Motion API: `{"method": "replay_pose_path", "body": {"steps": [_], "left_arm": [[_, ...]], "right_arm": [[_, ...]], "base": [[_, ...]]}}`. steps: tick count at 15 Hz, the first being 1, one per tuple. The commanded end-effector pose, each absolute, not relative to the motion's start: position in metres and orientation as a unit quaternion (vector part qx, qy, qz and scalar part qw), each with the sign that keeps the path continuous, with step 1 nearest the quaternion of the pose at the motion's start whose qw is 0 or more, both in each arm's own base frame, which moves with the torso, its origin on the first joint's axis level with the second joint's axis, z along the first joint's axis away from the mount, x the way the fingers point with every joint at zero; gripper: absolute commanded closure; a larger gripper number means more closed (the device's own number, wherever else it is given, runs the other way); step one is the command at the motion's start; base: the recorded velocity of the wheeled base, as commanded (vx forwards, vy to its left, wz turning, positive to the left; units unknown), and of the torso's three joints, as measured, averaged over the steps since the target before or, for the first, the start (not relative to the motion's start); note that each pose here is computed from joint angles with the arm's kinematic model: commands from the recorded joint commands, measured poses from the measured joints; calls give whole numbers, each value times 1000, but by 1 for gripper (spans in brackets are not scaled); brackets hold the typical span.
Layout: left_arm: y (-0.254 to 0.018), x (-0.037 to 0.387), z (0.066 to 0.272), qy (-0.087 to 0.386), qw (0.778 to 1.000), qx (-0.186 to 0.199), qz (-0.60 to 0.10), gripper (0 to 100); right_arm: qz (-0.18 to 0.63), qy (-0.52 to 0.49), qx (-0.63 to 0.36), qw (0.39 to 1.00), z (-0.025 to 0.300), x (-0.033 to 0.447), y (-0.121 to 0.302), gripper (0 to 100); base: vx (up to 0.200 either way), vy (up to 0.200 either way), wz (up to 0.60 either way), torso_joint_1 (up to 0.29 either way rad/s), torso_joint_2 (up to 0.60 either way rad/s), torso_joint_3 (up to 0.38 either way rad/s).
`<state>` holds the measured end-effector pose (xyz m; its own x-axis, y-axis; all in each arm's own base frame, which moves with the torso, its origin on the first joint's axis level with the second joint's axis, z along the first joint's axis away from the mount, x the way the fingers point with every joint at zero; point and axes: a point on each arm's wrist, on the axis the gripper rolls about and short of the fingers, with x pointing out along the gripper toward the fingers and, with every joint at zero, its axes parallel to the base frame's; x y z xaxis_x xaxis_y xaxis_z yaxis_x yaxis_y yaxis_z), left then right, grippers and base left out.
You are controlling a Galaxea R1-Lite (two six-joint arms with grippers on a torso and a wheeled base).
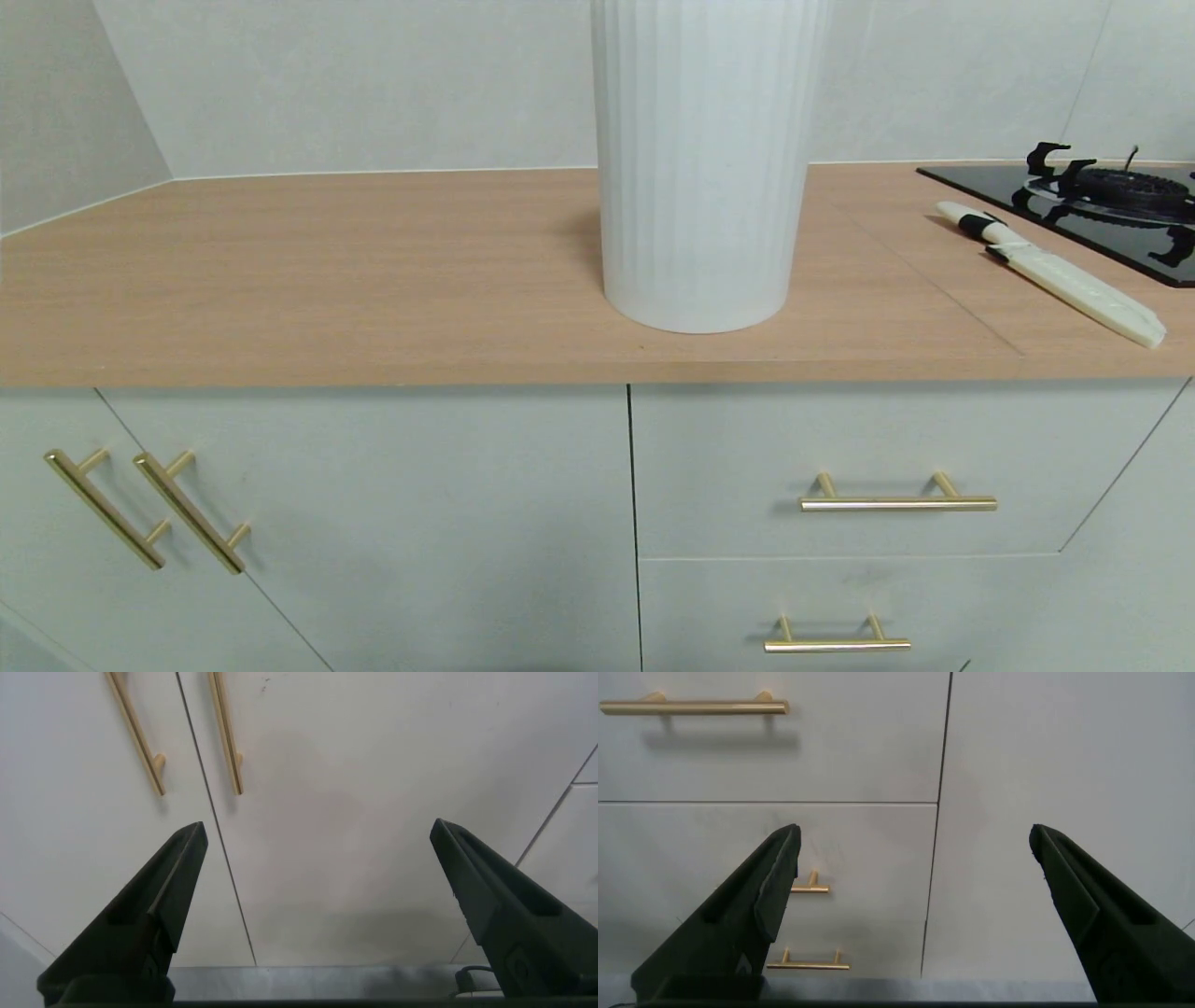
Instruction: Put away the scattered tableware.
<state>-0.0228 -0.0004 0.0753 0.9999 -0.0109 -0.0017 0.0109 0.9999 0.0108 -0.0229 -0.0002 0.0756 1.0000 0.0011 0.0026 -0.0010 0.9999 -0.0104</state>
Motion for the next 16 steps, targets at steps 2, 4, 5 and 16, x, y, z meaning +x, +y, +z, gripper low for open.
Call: {"method": "replay_pose_path", "body": {"steps": [2, 4, 5, 16], "left_arm": [[0, -23, 75, 2, 1000, 5, -5, 0], [0, -23, 75, 2, 1000, 5, -5, 0], [0, -23, 75, 2, 1000, 5, -5, 0], [0, -23, 75, 2, 1000, 5, -5, 0]], "right_arm": [[1, -1, -5, 1000, 76, -23, 0, 0], [1, -1, -5, 1000, 76, -23, 0, 0], [1, -1, -5, 1000, 76, -23, 0, 0], [1, -1, -6, 1000, 76, -23, 0, 0]], "base": [[0, 0, 0, 0, 0, 0], [0, 0, 0, 0, 0, 0], [0, 0, 0, 0, 0, 0], [0, 0, 0, 0, 0, 0]]}}
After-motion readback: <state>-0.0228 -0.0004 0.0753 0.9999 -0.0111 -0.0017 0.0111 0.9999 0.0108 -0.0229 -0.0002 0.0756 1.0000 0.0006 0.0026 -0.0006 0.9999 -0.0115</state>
